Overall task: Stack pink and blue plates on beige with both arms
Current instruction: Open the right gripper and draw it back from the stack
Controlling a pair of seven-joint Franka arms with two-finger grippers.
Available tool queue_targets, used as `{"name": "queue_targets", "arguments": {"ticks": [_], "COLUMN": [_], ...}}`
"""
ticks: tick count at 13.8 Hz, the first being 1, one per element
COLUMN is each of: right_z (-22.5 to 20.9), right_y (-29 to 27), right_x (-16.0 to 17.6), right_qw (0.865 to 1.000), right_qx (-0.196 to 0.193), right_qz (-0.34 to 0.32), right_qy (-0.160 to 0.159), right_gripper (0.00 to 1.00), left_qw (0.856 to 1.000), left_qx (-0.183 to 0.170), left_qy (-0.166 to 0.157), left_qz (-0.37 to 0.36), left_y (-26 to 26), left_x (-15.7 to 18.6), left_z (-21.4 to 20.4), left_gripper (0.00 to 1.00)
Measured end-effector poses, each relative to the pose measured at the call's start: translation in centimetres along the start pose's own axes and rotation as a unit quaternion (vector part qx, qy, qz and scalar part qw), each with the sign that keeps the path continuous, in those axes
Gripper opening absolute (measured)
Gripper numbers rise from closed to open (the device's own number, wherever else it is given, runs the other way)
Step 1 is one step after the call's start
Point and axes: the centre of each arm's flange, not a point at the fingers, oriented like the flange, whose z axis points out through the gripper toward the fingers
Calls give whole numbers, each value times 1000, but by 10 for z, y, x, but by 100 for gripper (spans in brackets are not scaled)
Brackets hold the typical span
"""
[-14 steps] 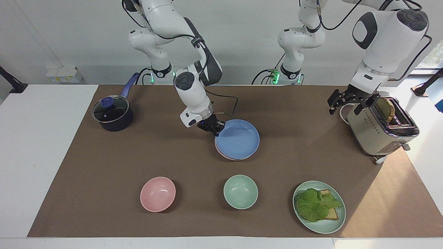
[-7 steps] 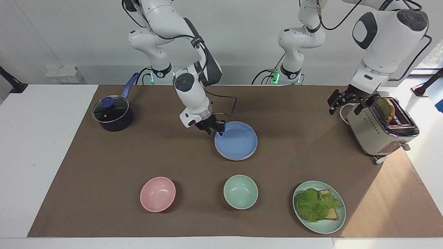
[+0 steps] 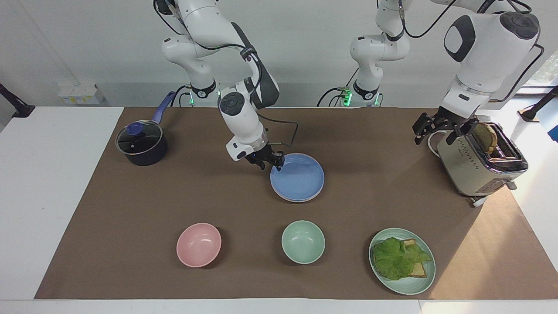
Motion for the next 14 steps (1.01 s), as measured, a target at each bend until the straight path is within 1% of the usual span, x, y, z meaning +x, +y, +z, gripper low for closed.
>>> {"name": "queue_targets", "arguments": {"ticks": [2, 5, 6, 8, 9, 11, 12, 14], "right_z": [-36, -86, -103, -144, -166, -206, -219, -232], "right_y": [33, 92, 112, 145, 154, 158, 157, 155], "right_x": [15, 31, 34, 35, 34, 31, 29, 27], "right_qw": [1000, 999, 999, 999, 999, 996, 995, 995], "right_qx": [-5, -12, -16, -28, -41, -76, -85, -95], "right_qz": [8, 4, 3, -3, -15, -37, -39, -39], "right_qy": [22, 39, 40, 28, 24, 27, 26, 9], "right_gripper": [100, 100, 100, 100, 100, 100, 100, 100], "left_qw": [1000, 1000, 1000, 1000, 1000, 1000, 1000, 1000], "left_qx": [0, 0, 0, 0, 0, 0, 0, 0], "left_qy": [0, 0, 0, 0, 0, 0, 0, 0], "left_qz": [0, 0, 0, 0, 0, 0, 0, 0], "left_y": [0, 0, 0, 0, 0, 0, 0, 0], "left_x": [0, 0, 0, 0, 0, 0, 0, 0], "left_z": [0, 0, 0, 0, 0, 0, 0, 0], "left_gripper": [100, 100, 100, 100, 100, 100, 100, 100]}}
